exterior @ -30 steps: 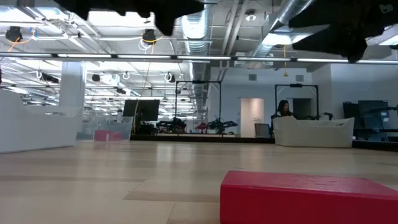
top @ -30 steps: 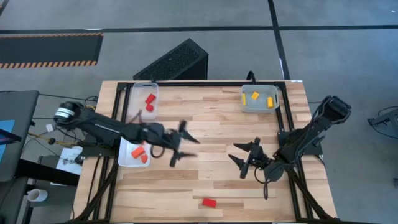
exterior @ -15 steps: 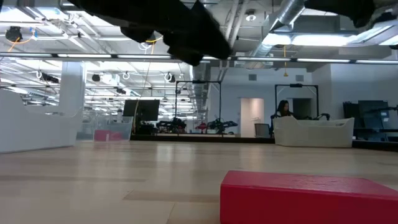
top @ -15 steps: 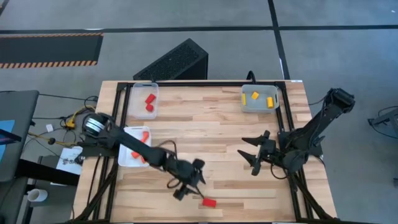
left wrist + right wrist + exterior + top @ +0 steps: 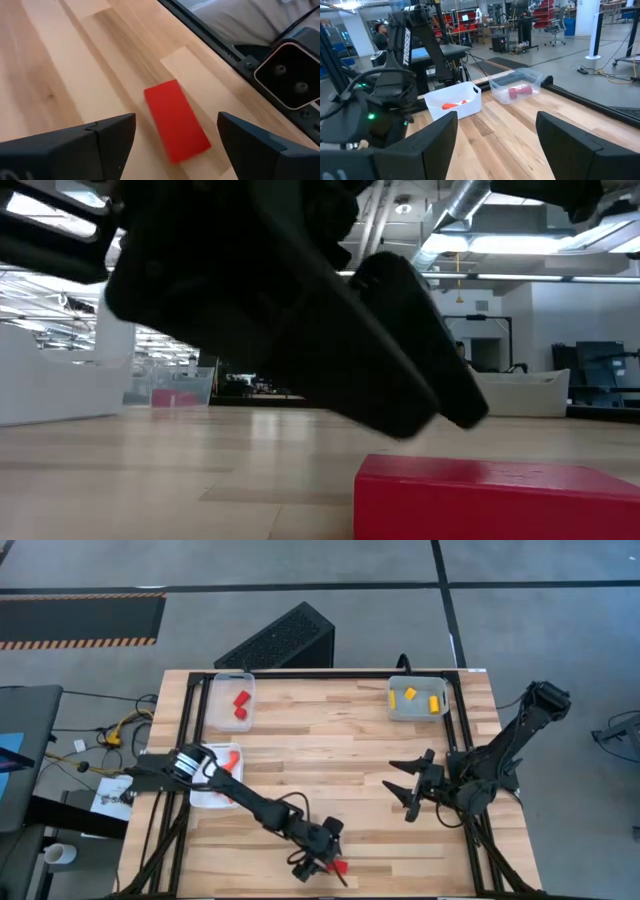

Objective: Sort & place blocks by color
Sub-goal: Put the red block into the transparent bin

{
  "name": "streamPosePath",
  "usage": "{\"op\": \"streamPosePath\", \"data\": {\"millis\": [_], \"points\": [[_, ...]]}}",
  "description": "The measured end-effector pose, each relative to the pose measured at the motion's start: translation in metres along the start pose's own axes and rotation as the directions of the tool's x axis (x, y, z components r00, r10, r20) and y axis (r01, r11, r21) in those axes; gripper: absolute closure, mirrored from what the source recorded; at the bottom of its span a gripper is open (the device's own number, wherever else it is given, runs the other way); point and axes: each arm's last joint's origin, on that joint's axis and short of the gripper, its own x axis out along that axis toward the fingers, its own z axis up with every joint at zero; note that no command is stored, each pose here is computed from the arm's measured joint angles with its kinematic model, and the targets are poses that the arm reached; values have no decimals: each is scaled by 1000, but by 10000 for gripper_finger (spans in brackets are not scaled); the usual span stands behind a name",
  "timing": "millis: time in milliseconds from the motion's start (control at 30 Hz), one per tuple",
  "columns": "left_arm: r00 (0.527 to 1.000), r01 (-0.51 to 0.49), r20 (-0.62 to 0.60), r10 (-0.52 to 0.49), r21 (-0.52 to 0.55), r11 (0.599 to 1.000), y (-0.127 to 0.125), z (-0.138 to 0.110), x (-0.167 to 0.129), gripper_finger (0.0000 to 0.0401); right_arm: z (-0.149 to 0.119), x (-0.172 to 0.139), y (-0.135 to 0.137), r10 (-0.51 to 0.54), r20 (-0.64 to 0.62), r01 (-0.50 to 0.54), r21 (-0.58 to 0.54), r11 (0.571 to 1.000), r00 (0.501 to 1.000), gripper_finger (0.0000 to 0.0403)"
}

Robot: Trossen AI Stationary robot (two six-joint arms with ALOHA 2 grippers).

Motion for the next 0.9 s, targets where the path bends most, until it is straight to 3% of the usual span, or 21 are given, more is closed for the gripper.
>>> {"op": "streamPosePath", "data": {"millis": [233, 467, 633, 900], "points": [[999, 32, -14, -32, -19, 999, -4, 2, 7, 108, 0, -1, 0, 7, -3, -7, -4, 1000, 1000, 112], [975, -163, -162, 150, -69, 984, -1, -9, 5, 107, 0, -1, 0, 6, -3, -6, 6, 1000, 1000, 112], [973, -173, -178, 149, -127, 977, 7, -11, 3, 107, 0, -1, 0, 6, -3, -6, 7, 1000, 1000, 112], [987, -104, -129, 95, -61, 993, 7, -9, 5, 107, 0, -1, 0, 6, -3, -6, 6, 1000, 1000, 112]]}}
